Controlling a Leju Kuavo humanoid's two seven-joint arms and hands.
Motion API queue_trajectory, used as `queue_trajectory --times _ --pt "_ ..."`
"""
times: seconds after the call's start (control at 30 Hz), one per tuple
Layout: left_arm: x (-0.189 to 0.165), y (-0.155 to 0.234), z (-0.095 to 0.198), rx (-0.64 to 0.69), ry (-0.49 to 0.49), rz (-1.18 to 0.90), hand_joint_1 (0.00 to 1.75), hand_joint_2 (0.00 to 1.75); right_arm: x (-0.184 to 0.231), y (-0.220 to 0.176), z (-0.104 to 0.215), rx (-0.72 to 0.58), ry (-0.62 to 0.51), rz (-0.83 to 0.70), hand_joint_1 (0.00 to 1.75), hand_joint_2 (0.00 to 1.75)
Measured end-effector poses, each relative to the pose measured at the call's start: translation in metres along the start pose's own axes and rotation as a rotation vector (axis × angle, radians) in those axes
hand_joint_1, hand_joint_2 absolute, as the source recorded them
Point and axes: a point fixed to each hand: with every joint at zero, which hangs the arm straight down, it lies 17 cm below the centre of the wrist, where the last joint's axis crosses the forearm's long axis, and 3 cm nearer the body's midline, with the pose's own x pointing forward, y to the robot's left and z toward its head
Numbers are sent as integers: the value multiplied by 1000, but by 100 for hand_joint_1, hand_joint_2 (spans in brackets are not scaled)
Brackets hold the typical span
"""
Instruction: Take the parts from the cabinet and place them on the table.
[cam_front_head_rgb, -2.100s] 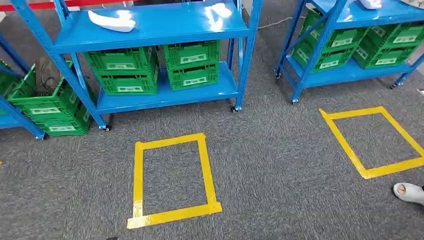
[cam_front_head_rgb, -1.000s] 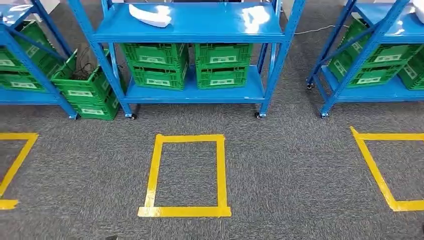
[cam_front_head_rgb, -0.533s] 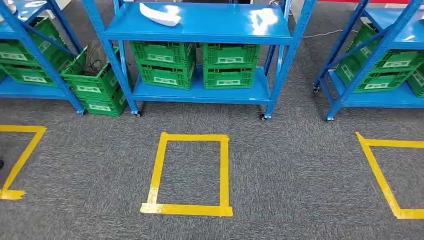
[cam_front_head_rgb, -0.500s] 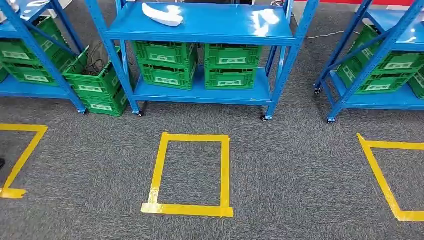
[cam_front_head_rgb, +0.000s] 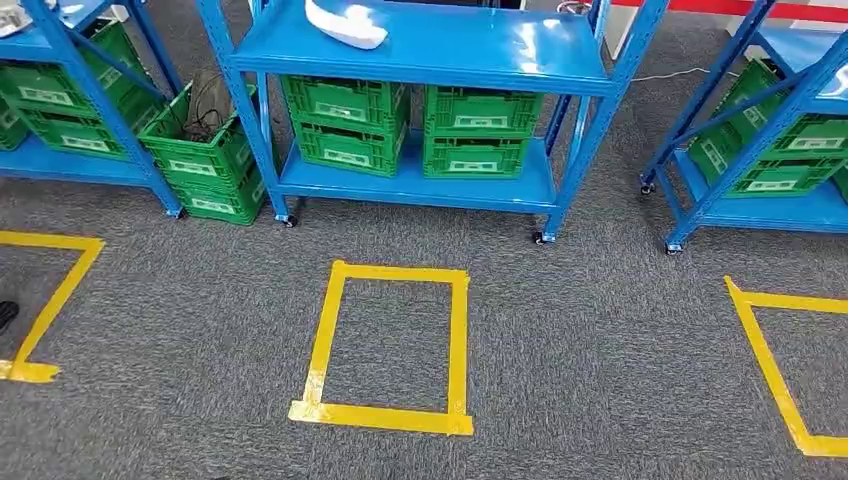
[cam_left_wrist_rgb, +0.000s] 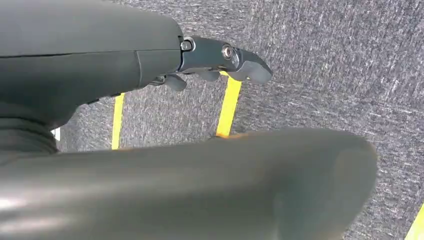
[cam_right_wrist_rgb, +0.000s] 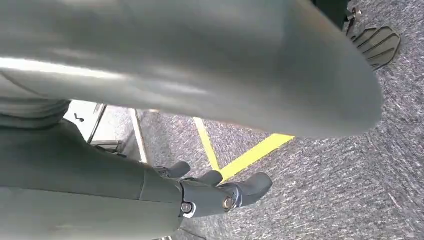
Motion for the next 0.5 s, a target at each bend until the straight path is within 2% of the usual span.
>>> queue_trajectory --times 0.5 --pt "-2 -1 0 -6 10 -2 0 0 -2 0 0 -4 5 19 0 0"
